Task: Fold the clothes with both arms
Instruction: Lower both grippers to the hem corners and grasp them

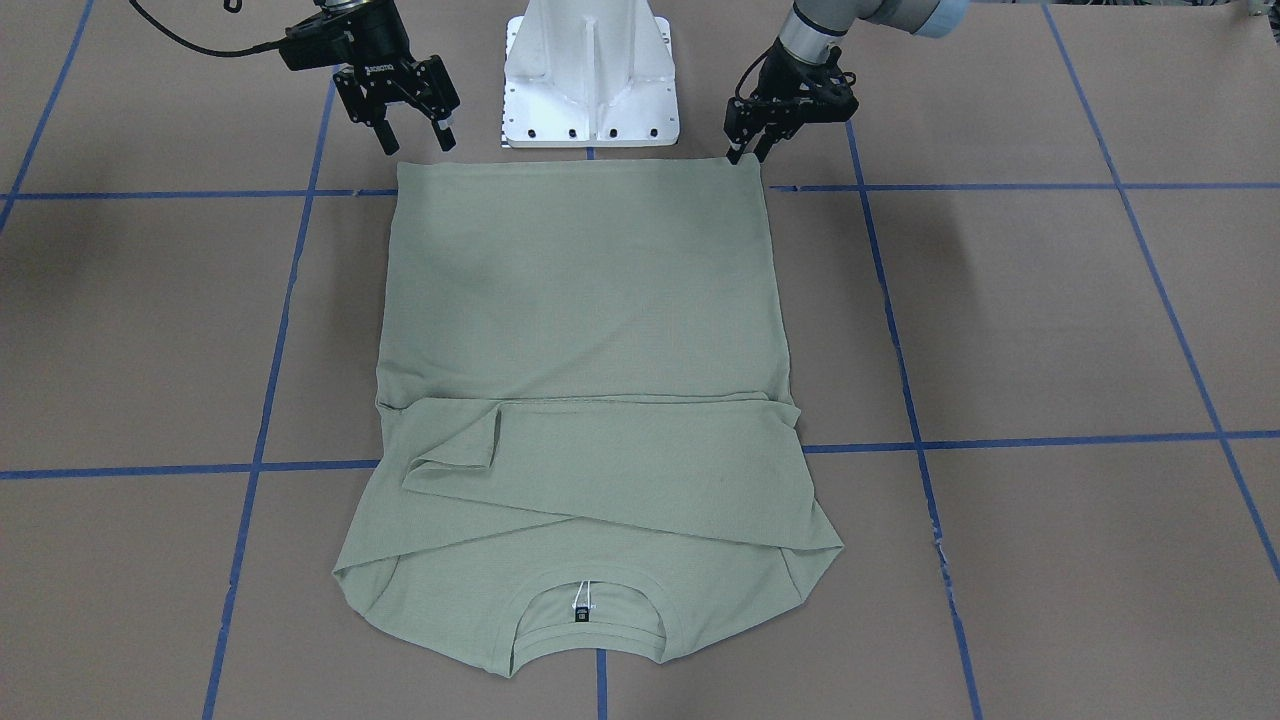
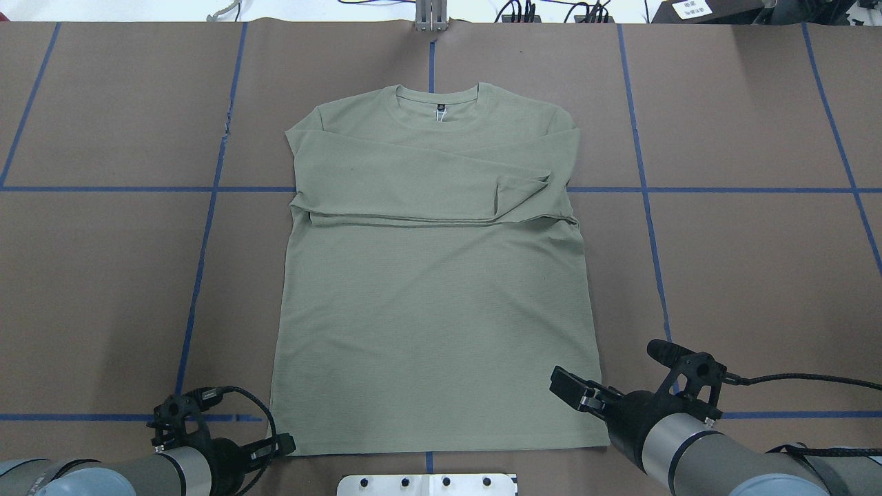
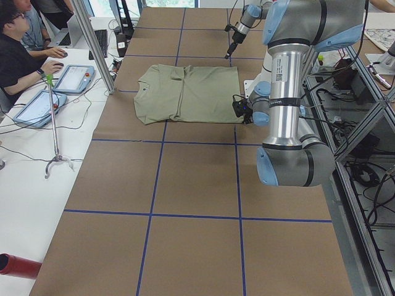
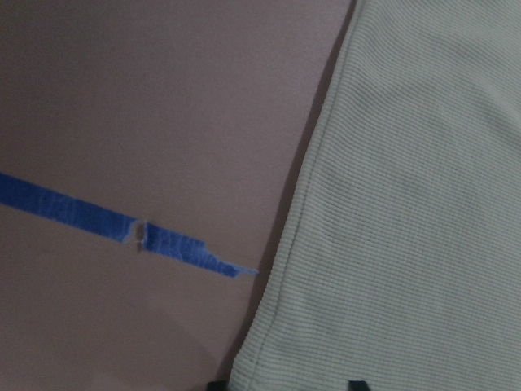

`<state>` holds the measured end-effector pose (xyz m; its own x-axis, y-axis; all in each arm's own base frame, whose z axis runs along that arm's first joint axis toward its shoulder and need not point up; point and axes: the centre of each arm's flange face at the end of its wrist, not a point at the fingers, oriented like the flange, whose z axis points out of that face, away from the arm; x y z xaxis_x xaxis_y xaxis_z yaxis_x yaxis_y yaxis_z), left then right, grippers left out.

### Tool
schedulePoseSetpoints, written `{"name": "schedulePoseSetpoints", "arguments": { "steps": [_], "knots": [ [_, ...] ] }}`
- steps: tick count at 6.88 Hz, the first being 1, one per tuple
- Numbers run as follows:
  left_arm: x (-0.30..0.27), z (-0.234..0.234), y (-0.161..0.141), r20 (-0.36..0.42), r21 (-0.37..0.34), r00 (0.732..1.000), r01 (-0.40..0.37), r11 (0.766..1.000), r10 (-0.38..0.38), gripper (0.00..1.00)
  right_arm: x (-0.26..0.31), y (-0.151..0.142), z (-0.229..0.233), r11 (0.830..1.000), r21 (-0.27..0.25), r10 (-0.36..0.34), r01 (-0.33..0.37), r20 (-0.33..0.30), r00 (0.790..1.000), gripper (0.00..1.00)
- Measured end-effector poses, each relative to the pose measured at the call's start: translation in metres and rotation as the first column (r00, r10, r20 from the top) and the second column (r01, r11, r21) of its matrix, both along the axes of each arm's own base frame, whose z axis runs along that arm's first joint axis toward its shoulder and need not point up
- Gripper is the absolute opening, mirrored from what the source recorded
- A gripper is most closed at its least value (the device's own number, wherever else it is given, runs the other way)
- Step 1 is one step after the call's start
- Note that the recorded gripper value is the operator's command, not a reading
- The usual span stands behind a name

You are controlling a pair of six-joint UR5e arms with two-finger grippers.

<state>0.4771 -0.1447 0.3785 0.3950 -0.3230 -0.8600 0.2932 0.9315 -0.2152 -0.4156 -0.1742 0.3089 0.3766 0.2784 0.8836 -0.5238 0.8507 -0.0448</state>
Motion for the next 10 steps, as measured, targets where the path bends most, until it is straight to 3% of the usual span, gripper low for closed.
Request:
{"name": "schedulePoseSetpoints", "arguments": {
  "steps": [1,2,5,7,8,9,10],
  "knots": [
    [0.000,0.000,0.000,0.000,0.000,1.000,0.000,1.000,0.000,0.19,0.000,0.000,0.000,1.000,0.000,-0.001,0.001,-0.001,1.000,0.95],
    [0.001,0.000,0.000,0.001,-0.001,1.000,0.000,1.000,0.000,0.00,-0.001,0.001,0.001,1.000,0.000,-0.001,0.001,-0.002,1.000,0.95],
    [-0.001,0.001,0.000,0.004,0.001,1.000,0.000,1.000,0.000,0.00,-0.005,0.001,0.005,1.000,0.000,-0.002,0.002,-0.010,1.000,0.94],
    [-0.015,-0.017,-0.005,-0.033,0.005,0.999,0.007,1.000,-0.007,0.00,-0.006,0.001,0.006,1.000,-0.003,0.000,0.000,-0.011,1.000,0.85],
    [-0.022,-0.033,-0.006,-0.065,0.006,0.998,0.008,1.000,-0.008,0.00,-0.006,0.003,0.010,0.999,-0.031,0.013,-0.013,-0.012,1.000,0.79],
    [-0.027,-0.045,-0.007,-0.090,0.006,0.996,0.007,1.000,-0.007,0.00,-0.010,0.008,0.021,0.995,-0.093,0.039,-0.041,-0.016,0.999,0.72],
    [-0.031,-0.056,-0.007,-0.115,0.005,0.993,0.007,1.000,-0.007,0.00,-0.014,0.016,0.030,0.986,-0.154,0.065,-0.068,-0.026,0.998,0.72]
  ]
}}
